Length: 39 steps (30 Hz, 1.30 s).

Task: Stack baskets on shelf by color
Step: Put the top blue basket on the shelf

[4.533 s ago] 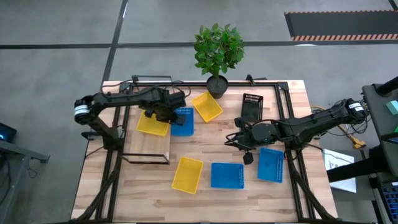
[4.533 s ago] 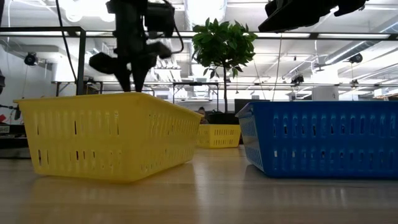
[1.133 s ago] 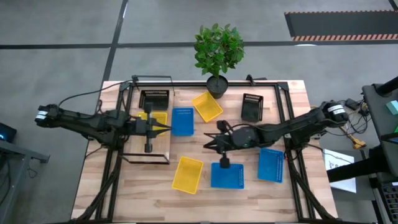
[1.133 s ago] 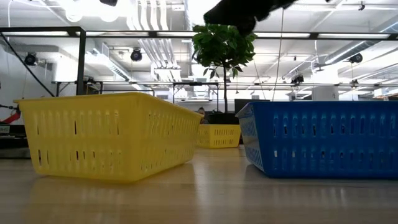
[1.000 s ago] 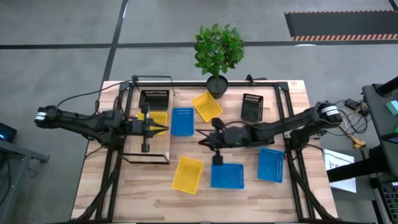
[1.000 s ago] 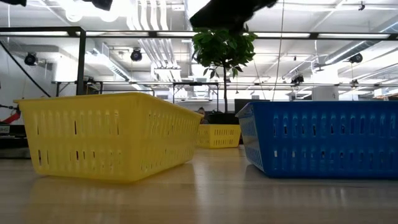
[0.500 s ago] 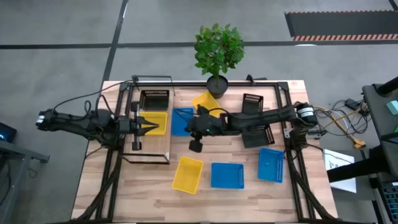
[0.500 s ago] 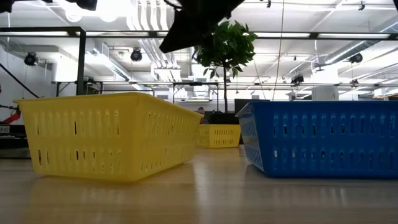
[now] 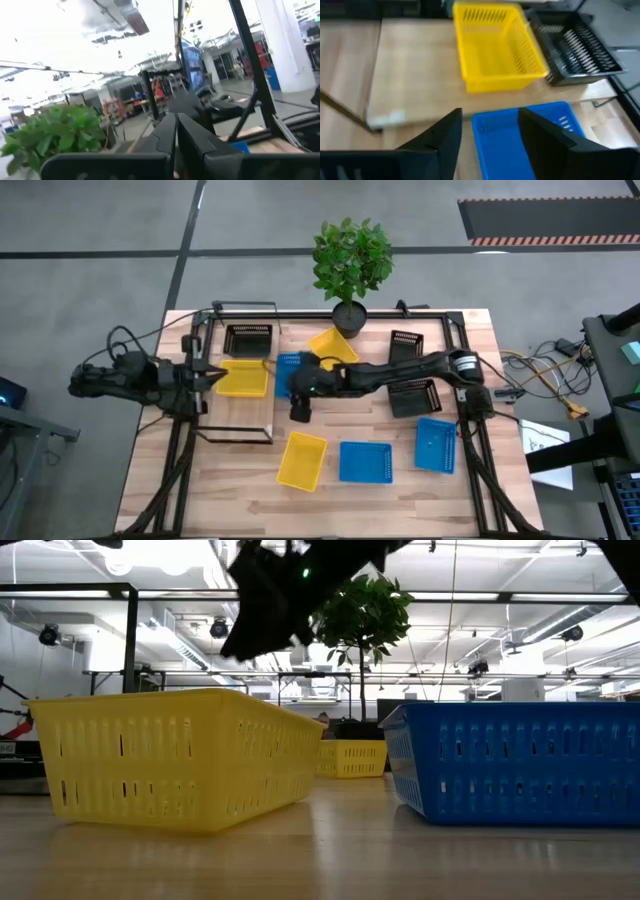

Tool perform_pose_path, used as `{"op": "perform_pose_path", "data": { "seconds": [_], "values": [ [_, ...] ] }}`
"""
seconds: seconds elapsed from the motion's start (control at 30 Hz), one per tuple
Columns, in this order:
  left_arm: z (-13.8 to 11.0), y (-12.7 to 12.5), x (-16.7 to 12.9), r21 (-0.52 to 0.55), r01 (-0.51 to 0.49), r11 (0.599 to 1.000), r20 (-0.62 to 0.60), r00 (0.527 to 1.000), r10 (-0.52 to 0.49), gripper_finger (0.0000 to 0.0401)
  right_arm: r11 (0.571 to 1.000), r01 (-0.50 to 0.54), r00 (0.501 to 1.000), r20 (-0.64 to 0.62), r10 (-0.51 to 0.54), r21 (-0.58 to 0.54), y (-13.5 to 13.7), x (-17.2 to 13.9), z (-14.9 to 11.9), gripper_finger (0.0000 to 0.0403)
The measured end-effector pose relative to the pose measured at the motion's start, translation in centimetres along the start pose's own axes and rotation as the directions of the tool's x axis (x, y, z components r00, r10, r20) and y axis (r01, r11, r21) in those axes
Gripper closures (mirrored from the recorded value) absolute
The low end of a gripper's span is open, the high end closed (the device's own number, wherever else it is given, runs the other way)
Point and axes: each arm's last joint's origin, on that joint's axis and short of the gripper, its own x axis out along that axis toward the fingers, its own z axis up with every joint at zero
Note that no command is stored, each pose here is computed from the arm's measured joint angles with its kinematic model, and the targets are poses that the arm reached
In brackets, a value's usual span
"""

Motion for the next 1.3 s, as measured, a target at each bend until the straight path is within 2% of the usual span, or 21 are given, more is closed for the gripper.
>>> {"op": "perform_pose_path", "data": {
  "seconds": [0.2, 0.33, 0.6, 0.83, 1.0, 1.3],
  "values": [
    [0.0, 0.2, -1.1, 0.001, -0.017, 1.0, 0.042, 0.999, 0.017, 0.04, 0.997, 0.003, 0.998, -0.06, -0.007, -0.072, 0.1, 3.4, -1.4, 0.0206],
    [-0.1, 0.2, -1.4, -0.001, -0.022, 1.0, 0.051, 0.998, 0.022, 0.04, 0.996, 0.004, 0.989, -0.146, -0.017, -0.092, -0.3, 5.1, -2.6, 0.0213],
    [-0.4, 0.1, -1.4, 0.0, -0.02, 1.0, 0.047, 0.999, 0.02, 0.04, 0.998, -0.035, 0.975, -0.22, 0.021, -0.06, -0.9, 6.4, -3.7, 0.0216],
    [-0.4, 0.1, -1.4, 0.001, -0.019, 1.0, 0.045, 0.999, 0.019, 0.04, 0.997, -0.044, 0.971, -0.238, 0.027, -0.067, -1.1, 6.8, -4.4, 0.0227],
    [-0.4, 0.1, -1.4, 0.001, -0.019, 1.0, 0.045, 0.999, 0.019, 0.04, 0.995, -0.061, 0.966, -0.256, 0.039, -0.077, -1.1, 6.8, -4.6, 0.0264],
    [-0.4, 0.1, -1.4, 0.001, -0.019, 1.0, 0.045, 0.999, 0.019, 0.04, 0.995, -0.083, 0.963, -0.263, 0.065, -0.061, -1.0, 6.8, -4.7, 0.0368]
  ]
}}
